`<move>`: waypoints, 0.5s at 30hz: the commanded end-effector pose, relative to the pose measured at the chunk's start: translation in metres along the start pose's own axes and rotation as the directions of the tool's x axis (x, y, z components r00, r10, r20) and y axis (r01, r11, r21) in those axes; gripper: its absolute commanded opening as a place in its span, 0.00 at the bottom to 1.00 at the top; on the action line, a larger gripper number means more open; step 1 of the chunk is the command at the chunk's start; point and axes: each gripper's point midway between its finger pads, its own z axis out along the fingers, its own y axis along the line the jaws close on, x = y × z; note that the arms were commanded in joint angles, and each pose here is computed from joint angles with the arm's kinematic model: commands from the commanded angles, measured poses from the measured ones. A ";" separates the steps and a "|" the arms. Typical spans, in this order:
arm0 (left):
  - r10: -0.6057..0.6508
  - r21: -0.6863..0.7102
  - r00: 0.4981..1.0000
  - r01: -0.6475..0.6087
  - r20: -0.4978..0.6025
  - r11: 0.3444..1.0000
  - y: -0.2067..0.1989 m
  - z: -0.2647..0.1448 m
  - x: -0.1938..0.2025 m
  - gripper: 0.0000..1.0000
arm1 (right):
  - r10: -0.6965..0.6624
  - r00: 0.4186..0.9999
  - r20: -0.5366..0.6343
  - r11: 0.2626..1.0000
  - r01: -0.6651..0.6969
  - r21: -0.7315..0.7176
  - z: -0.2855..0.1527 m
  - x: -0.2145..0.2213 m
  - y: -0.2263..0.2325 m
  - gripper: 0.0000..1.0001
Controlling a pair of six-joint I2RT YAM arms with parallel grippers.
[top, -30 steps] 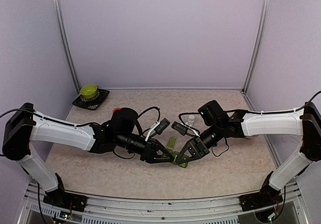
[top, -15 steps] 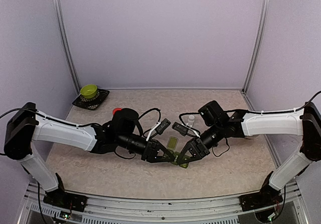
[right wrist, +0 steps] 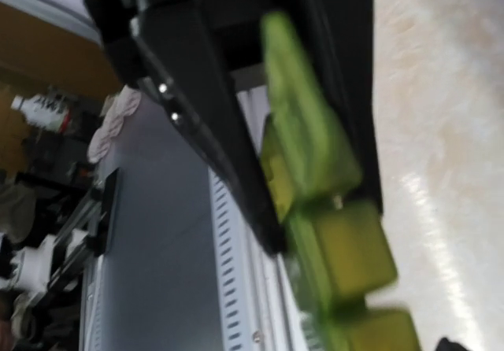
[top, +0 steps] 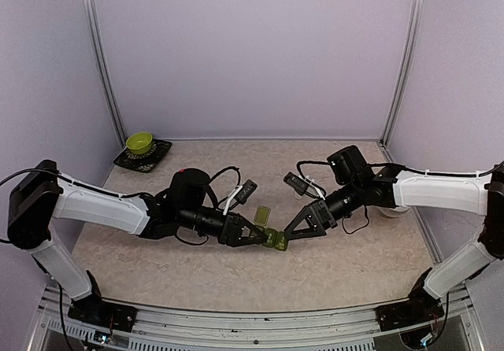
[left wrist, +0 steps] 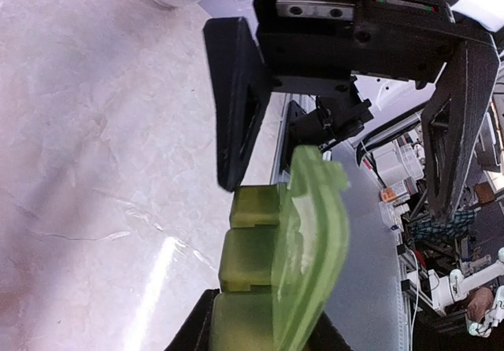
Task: Sort the pills into containers
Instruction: Pass from the right arm to the left, then place the pill container at the center of the board.
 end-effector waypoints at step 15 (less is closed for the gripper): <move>-0.153 -0.173 0.977 0.178 0.151 0.969 0.120 -0.024 -0.048 0.27 | 0.013 0.981 0.192 0.945 -0.074 0.317 -0.062 -0.021 -0.039 1.00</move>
